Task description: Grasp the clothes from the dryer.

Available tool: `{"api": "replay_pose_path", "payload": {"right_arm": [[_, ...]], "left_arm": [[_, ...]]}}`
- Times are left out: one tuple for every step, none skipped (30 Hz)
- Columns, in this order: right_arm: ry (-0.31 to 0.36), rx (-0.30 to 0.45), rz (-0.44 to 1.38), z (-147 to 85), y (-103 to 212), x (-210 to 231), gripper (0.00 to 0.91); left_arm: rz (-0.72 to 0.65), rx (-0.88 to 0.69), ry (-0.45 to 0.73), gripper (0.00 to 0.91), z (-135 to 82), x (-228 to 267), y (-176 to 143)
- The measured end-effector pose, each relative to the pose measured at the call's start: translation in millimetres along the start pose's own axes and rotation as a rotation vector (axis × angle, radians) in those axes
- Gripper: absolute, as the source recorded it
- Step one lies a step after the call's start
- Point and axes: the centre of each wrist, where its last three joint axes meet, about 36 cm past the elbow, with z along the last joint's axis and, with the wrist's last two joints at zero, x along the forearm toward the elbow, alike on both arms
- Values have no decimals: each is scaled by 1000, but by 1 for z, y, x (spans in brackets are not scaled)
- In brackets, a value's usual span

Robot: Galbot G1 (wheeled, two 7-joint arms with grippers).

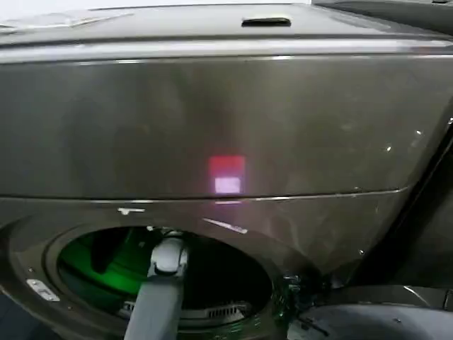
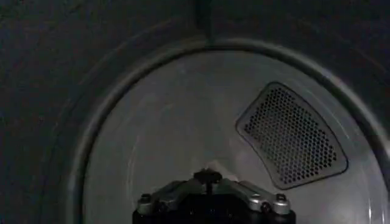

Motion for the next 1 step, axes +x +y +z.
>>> {"api": "replay_pose_path", "payload": {"right_arm": [[1, 1, 0, 0, 0, 0, 907]], "left_arm": [[3, -2, 8, 0, 0, 0, 0]]}}
